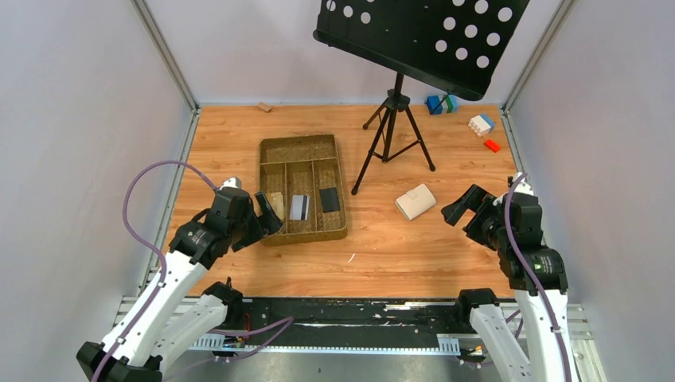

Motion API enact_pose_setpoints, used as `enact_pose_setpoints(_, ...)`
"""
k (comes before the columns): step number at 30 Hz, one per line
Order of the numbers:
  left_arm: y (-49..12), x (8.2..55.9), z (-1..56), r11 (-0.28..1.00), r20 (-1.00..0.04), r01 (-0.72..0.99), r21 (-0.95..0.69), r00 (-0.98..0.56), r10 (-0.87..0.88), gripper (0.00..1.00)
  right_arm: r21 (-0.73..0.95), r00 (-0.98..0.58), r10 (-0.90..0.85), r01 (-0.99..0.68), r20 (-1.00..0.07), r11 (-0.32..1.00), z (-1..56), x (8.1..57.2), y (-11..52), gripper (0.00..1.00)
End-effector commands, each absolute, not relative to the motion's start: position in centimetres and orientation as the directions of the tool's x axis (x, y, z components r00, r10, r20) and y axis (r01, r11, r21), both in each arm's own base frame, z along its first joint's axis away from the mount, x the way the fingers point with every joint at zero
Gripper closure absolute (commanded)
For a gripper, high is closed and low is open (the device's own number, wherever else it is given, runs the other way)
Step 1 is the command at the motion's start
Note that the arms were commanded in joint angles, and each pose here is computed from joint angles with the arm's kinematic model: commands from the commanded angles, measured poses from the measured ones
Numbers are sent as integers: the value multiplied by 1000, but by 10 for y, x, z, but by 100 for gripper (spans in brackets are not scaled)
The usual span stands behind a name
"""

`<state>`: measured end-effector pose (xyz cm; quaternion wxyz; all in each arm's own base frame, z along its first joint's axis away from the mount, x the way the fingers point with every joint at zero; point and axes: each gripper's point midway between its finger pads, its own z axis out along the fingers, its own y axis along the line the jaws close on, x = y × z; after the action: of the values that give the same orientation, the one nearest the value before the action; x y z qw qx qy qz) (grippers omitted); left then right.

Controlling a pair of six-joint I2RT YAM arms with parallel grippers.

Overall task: Take the credit cards out of the card holder
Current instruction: Pick up the card holder from the center of the board.

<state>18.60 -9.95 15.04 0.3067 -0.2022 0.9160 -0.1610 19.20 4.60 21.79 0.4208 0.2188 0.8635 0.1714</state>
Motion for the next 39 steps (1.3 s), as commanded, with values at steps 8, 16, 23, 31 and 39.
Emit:
enact_pose_setpoints(8,-120,187,167,904,-561,-22,-427,-778,-284,0,373,-561,553,412,-615,832,196,212,22,0)
enact_pose_setpoints(16,-146,185,173,857,-617,207,-471,-772,-152,0,463,-667,614,424,-422,778,168,252,59,0)
enact_pose_setpoints(23,-172,197,184,795,-611,281,-538,-780,-137,0,496,-666,654,458,-358,738,143,293,73,0)
enact_pose_setpoints(31,-171,207,182,817,-618,274,-507,-776,-123,0,242,-650,707,665,-280,707,91,314,68,0)
enact_pose_setpoints(39,-170,207,176,817,-610,253,-518,-779,-146,0,234,-571,780,746,-256,623,62,335,92,0)
